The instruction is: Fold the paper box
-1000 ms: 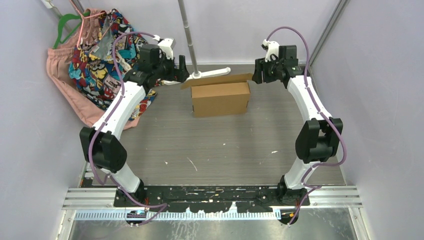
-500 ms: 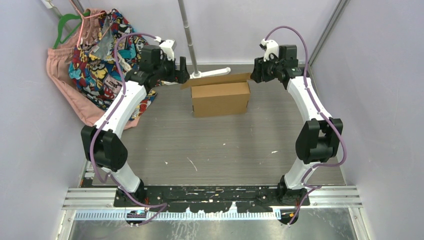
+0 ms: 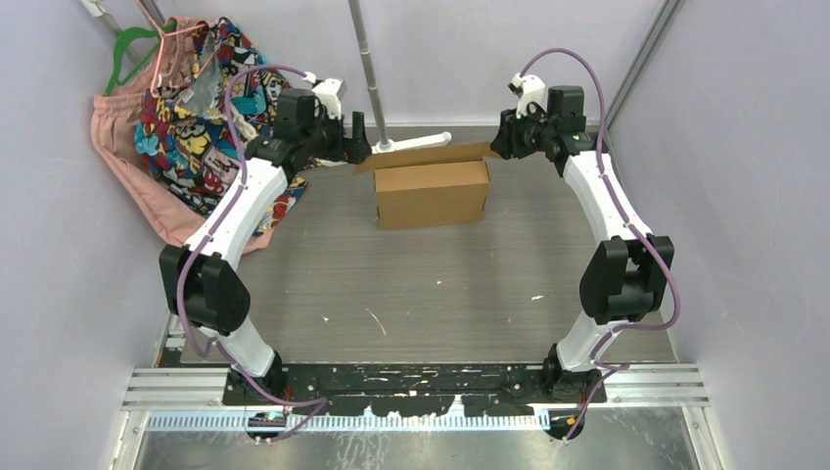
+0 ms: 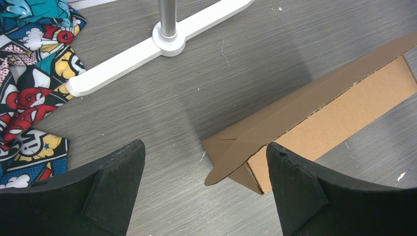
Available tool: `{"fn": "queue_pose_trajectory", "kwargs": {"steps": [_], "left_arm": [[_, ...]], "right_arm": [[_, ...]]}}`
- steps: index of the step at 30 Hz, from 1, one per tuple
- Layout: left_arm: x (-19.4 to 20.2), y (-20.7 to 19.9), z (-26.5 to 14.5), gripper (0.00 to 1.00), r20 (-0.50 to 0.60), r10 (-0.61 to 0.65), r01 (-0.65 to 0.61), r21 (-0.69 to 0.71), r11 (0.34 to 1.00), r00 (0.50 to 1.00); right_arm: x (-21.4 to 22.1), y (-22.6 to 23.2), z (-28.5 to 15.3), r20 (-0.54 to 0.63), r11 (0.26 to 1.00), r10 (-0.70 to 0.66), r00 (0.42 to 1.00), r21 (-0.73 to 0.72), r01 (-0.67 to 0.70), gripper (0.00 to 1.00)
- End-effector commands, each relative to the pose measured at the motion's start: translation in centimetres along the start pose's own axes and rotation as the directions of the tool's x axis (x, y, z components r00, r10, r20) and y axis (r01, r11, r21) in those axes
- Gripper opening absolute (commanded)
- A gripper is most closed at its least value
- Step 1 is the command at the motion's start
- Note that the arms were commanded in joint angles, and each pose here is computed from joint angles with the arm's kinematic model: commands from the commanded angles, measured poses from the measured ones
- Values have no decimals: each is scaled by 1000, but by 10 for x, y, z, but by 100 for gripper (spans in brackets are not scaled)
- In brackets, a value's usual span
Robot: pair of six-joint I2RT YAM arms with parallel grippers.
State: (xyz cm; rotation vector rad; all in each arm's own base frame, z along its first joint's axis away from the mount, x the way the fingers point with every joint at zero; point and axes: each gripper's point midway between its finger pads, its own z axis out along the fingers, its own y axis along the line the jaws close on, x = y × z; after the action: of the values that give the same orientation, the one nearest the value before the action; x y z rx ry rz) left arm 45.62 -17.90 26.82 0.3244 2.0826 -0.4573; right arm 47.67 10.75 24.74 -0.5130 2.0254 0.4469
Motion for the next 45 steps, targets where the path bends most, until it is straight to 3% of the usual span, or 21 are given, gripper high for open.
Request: {"fn": "queue_pose_trajectory", "kwargs": {"steps": [1, 9, 18, 23, 27, 45], "left_arm": [[-18, -5, -3, 93, 46, 11, -12, 23, 1000, 999], [-14, -7, -3, 90, 29, 14, -16, 38, 999, 999], [-16, -9, -16, 88, 10, 119, -120, 112, 987, 993], [-10, -21, -11, 69, -14, 112, -107, 197, 975, 994], [-5, -28, -7, 59, -26, 107, -97, 245, 965, 994], [-1, -31, -2, 39, -46, 100, -84, 272, 959, 994]], "right_arm": [[-32, 8, -16, 89, 999, -50, 995, -14, 51, 40], [-31, 12, -13, 88, 998, -41, 995, -34, 44, 35], [-31, 13, -14, 85, 998, -42, 996, -34, 45, 36], [-31, 15, -13, 82, 998, -41, 996, -37, 44, 36], [-29, 15, -13, 76, 998, -41, 996, -36, 44, 36], [-29, 18, -9, 69, 998, -42, 997, -42, 45, 36]]}}
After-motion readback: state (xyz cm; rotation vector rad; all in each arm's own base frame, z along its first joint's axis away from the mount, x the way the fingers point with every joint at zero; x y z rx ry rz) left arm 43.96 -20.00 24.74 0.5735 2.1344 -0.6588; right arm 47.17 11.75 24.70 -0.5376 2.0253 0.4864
